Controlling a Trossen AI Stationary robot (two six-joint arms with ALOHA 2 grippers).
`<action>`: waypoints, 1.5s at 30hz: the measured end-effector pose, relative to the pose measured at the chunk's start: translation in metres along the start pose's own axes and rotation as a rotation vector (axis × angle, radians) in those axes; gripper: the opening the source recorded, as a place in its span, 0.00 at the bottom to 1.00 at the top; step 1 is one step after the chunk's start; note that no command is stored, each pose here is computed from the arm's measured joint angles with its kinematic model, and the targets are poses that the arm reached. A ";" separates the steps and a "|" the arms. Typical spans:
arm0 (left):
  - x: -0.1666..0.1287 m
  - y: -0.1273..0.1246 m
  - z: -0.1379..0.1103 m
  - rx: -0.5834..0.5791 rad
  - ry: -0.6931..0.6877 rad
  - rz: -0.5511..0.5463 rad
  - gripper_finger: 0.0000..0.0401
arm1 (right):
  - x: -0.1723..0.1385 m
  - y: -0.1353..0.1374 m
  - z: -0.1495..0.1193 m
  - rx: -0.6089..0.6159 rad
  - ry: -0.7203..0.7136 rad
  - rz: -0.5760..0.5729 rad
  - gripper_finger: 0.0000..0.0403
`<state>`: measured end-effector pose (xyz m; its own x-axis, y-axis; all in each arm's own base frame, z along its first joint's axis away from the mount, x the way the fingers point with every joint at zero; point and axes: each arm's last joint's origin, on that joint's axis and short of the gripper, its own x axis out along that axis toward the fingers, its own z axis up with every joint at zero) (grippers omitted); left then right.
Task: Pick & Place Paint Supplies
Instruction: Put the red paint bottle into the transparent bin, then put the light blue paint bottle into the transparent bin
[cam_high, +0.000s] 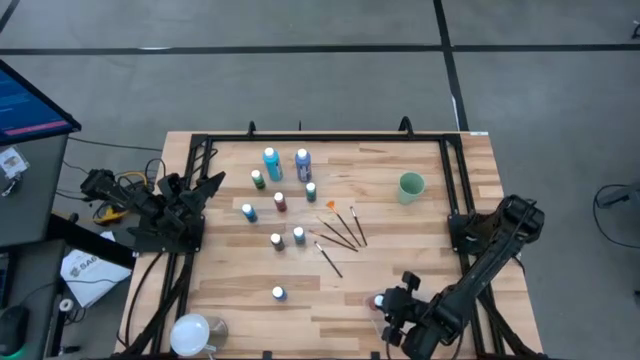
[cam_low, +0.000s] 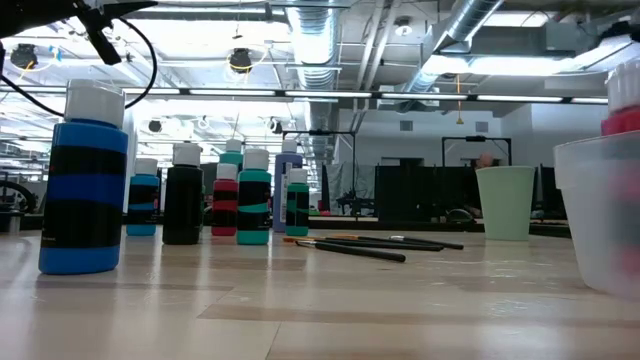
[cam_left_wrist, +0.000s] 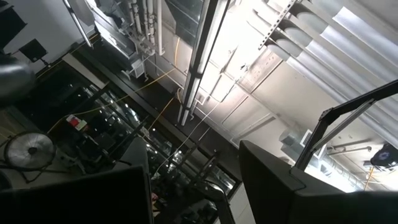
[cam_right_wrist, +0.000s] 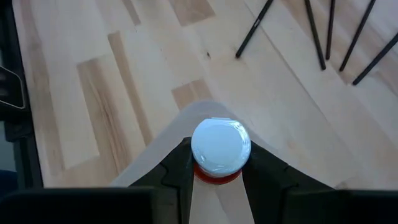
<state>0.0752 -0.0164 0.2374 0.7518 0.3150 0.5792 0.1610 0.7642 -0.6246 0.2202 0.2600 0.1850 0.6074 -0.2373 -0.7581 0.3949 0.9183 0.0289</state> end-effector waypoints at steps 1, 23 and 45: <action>0.000 0.000 0.000 0.000 0.000 0.000 0.33 | 0.002 0.001 -0.001 -0.001 0.000 -0.001 0.26; 0.000 0.000 0.000 0.000 0.000 0.000 0.33 | 0.004 -0.002 0.012 0.011 0.024 -0.004 0.62; 0.000 0.001 0.000 0.001 -0.008 0.029 0.33 | 0.041 -0.078 0.209 -0.141 -0.290 0.152 0.65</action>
<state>0.0752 -0.0157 0.2370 0.7507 0.3415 0.5656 0.1387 0.7555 -0.6403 0.3585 0.1119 0.2875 0.8300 -0.1564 -0.5354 0.1983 0.9799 0.0212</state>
